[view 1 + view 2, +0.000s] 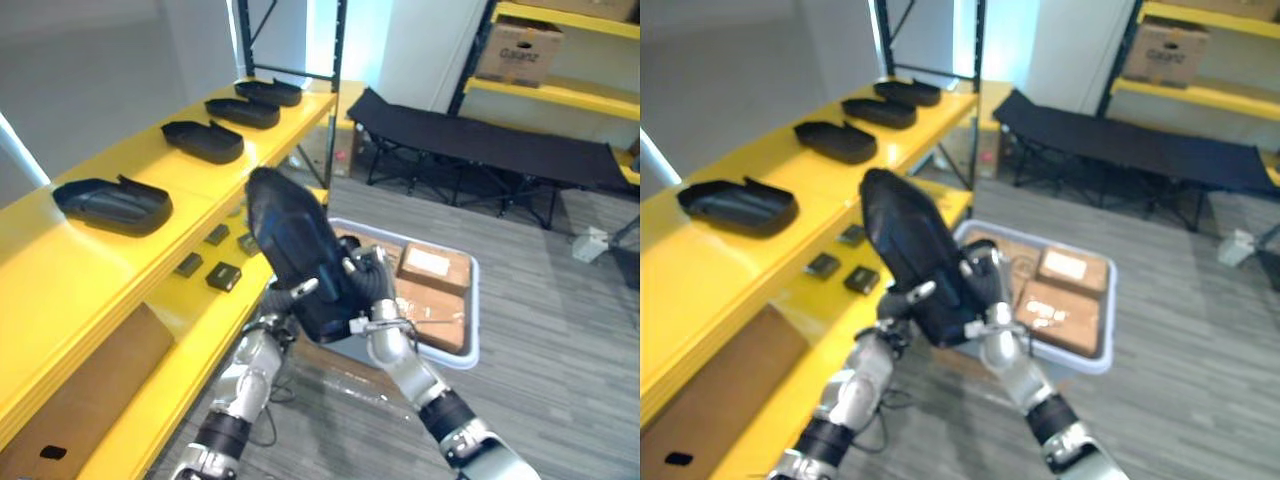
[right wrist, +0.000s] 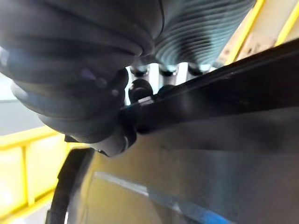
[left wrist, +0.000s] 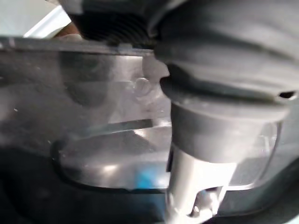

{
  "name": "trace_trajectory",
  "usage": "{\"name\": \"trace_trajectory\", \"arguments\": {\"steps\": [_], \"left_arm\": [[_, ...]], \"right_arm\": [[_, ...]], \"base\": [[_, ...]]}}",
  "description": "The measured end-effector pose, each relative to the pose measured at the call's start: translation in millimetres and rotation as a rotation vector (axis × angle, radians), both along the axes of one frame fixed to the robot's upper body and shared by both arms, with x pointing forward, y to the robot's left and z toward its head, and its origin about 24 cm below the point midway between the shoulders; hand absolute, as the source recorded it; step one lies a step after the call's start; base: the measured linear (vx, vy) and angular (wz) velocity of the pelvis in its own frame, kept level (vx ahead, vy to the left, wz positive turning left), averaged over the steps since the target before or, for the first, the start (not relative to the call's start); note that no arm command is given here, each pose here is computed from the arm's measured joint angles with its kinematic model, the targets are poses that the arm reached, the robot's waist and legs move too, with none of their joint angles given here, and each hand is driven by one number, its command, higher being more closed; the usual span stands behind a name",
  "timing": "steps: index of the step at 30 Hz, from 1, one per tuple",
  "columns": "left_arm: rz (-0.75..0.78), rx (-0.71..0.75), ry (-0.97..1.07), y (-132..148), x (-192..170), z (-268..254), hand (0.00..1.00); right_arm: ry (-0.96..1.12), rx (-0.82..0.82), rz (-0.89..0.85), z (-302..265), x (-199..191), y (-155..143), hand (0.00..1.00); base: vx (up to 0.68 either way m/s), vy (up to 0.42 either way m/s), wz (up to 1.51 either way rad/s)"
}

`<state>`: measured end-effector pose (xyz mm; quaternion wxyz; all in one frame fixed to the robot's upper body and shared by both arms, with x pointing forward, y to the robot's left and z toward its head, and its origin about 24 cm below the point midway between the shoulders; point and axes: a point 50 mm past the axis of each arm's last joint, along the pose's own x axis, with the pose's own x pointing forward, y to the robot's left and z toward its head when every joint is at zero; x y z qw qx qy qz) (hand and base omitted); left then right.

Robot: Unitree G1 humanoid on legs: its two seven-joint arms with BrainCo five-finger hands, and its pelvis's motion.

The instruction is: Walk over and take plastic housings, then place them on the shelf

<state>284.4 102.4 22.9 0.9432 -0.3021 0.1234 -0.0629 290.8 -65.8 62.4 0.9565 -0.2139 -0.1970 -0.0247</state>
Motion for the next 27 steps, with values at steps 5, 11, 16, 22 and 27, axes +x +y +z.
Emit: {"name": "trace_trajectory", "arguments": {"steps": [5,11,16,22,27], "left_arm": [[-0.009,0.016,0.052,2.2,1.1,-8.2,1.00],[0.018,0.027,0.010,6.9,5.5,-1.6,1.00],[0.081,0.070,-0.035,7.8,7.5,5.2,1.00],[0.188,0.259,-0.185,12.4,8.8,25.0,1.00],[0.262,0.371,-0.342,20.3,2.4,43.0,1.00]], "right_arm": [[-0.021,0.005,0.015,2.8,-2.0,8.5,1.00],[-0.049,0.019,0.032,12.3,1.2,16.3,1.00],[-0.038,0.055,0.033,17.1,4.2,20.1,1.00],[-0.022,0.131,0.035,20.6,3.2,21.5,1.00],[-0.066,0.187,0.070,24.4,-5.3,21.9,0.00]], "base": [[-0.01,-0.001,-0.01],[0.00,0.000,0.00],[0.00,0.000,0.00],[0.00,0.000,0.00],[0.00,0.000,0.00]]}}
